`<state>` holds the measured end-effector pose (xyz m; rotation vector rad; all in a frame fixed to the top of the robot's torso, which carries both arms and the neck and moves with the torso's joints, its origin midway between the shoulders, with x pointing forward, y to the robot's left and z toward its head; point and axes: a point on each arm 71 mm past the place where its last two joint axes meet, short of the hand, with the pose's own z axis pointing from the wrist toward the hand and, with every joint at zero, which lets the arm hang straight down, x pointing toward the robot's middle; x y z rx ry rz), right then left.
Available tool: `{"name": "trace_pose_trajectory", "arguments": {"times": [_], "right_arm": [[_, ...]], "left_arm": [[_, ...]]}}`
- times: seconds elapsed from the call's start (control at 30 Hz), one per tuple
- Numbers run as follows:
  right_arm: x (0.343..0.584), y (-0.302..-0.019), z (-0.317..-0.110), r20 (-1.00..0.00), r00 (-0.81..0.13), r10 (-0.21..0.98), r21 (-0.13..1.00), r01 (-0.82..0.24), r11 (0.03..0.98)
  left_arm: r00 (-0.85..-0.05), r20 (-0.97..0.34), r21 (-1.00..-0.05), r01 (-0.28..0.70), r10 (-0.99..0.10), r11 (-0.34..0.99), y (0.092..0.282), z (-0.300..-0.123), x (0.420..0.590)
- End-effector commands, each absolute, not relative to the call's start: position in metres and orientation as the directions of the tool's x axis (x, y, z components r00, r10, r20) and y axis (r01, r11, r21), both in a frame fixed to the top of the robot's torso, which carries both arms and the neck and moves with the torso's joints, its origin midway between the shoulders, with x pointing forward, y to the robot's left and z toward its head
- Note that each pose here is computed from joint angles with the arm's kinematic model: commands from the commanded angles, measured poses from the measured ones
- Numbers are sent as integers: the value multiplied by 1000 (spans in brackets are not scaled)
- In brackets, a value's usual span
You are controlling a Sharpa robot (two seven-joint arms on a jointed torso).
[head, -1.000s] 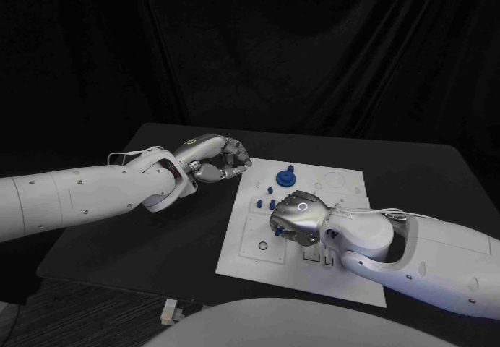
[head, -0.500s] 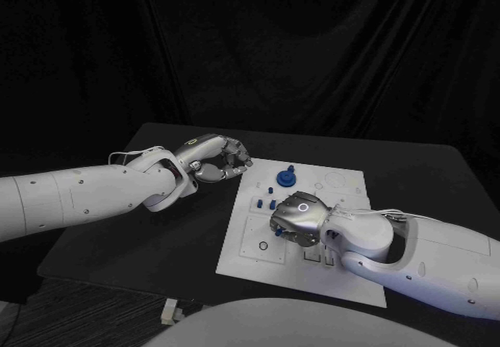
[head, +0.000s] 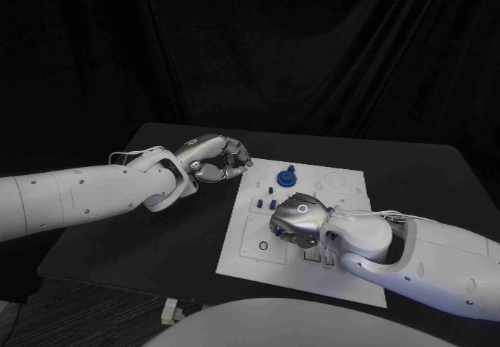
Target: Assemble the parts on the task board
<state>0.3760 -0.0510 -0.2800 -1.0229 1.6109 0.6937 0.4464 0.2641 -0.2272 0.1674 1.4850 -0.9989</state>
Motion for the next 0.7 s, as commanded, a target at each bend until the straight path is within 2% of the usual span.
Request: {"name": "trace_pose_trajectory", "arguments": {"times": [0.03,0.7], "right_arm": [[375,-50,-281,-959,-72,-276,-66,-885,460],[378,-55,-285,-943,-91,-319,-85,-864,497]], "left_arm": [[-223,-865,-477,638,-449,604,263,-228,446],[-224,-866,-478,637,-448,605,263,-228,446]]}}
